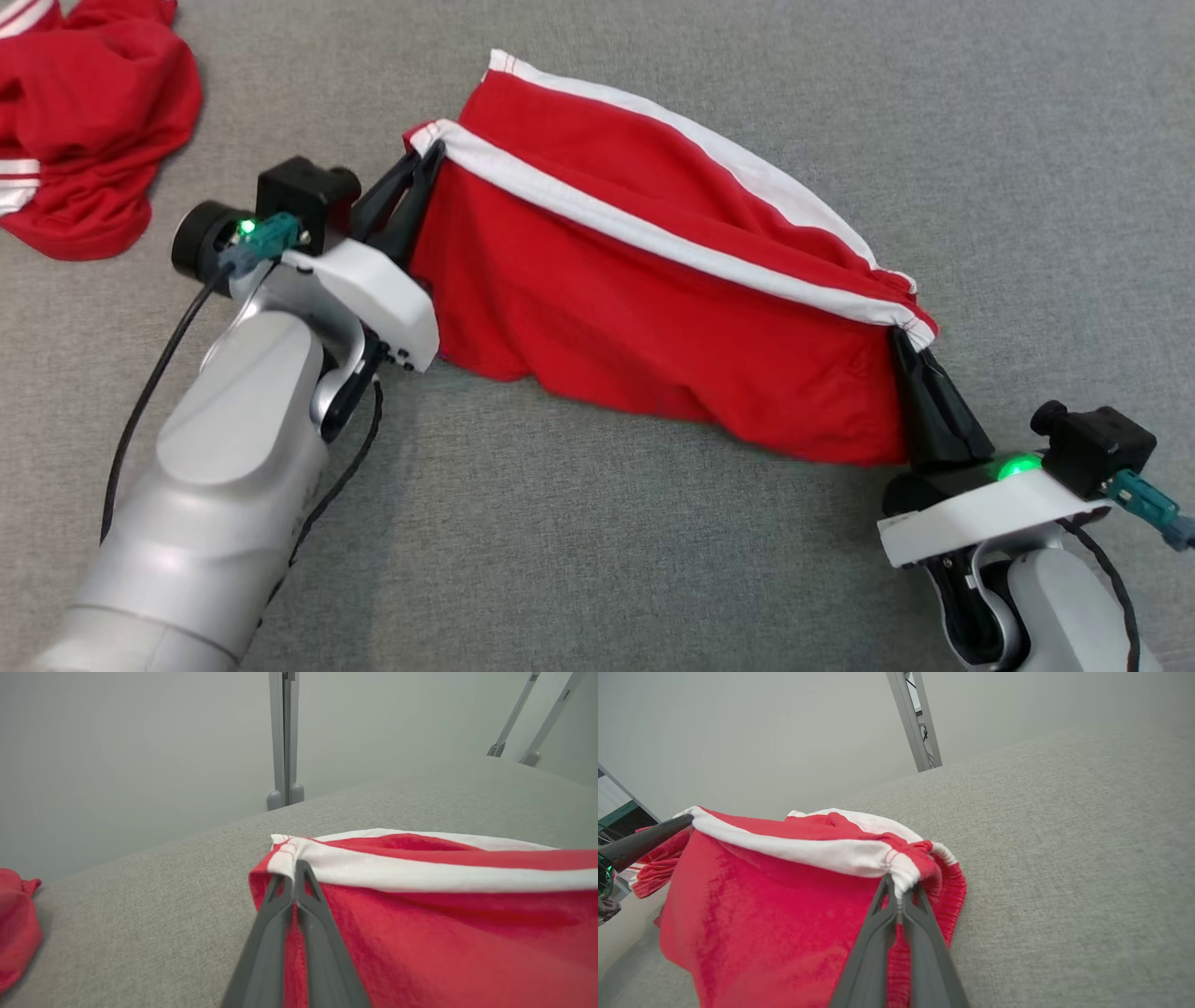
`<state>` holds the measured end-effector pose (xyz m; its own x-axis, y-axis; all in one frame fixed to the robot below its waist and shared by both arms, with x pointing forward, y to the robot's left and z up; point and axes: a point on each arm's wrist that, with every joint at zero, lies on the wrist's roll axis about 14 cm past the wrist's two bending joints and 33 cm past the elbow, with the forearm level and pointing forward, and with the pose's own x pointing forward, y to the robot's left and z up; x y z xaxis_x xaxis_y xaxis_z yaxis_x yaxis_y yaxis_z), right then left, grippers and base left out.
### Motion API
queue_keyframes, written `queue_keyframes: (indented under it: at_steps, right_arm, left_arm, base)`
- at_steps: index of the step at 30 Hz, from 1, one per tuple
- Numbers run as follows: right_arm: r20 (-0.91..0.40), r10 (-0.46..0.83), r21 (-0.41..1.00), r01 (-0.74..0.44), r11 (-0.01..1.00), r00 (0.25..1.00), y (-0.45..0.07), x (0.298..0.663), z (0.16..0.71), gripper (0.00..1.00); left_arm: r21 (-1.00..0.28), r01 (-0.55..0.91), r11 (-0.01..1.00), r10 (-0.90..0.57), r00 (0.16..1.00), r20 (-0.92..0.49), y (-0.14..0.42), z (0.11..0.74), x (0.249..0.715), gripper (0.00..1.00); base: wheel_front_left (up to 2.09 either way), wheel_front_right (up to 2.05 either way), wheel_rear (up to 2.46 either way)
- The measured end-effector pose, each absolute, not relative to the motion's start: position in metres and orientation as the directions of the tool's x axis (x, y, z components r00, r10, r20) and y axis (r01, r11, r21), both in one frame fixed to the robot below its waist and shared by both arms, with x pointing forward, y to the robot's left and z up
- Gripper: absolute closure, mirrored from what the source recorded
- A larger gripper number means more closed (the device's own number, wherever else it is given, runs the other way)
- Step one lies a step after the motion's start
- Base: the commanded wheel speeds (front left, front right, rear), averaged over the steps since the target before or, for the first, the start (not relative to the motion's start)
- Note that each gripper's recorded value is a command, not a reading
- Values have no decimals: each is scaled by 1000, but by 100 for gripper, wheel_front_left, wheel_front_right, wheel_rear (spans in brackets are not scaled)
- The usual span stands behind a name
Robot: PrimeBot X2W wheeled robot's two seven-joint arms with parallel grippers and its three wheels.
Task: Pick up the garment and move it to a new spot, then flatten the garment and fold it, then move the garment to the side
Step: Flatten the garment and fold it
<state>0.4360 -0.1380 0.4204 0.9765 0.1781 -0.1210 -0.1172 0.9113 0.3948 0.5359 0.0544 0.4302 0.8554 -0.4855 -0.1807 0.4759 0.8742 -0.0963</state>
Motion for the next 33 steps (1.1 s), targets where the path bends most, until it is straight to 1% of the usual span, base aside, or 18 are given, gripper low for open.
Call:
queue_keyframes:
  at_steps: [3, 11, 23, 24, 25, 26, 27, 33]
  right_arm:
    - [-137, 172, 396, -105, 912, 976, -138, 443, 412, 100]
    - [-129, 136, 384, -77, 920, 982, -146, 462, 410, 100]
    - [-147, 114, 362, -54, 931, 983, -155, 473, 403, 100]
    - [-147, 115, 363, -54, 930, 982, -155, 473, 403, 85]
    - [-142, 115, 371, -55, 927, 983, -155, 475, 405, 52]
    - [-138, 115, 377, -55, 925, 984, -154, 476, 406, 0]
    - [-136, 115, 381, -55, 923, 984, -154, 476, 407, 0]
    - [-116, 121, 388, -67, 919, 986, -152, 477, 415, 0]
  left_arm:
    - [-91, 492, 866, -500, 842, -200, 43, 422, 553, 100]
    - [-49, 512, 857, -506, 822, -260, 29, 408, 589, 100]
    - [-21, 527, 849, -493, 779, -387, 16, 383, 608, 100]
    - [-21, 528, 849, -493, 777, -392, 15, 381, 608, 97]
    - [-22, 528, 849, -495, 778, -387, 13, 382, 609, 58]
    - [-20, 528, 849, -494, 781, -382, 13, 383, 610, 30]
    - [-19, 526, 850, -495, 785, -372, 13, 385, 611, 0]
    - [-19, 524, 851, -498, 795, -347, 11, 392, 609, 0]
  base:
    - [0, 0, 0]
    - [0, 0, 0]
    - [0, 0, 0]
    - [0, 0, 0]
    - [0, 0, 0]
    - [0, 0, 0]
    - [0, 0, 0]
    - [0, 0, 0]
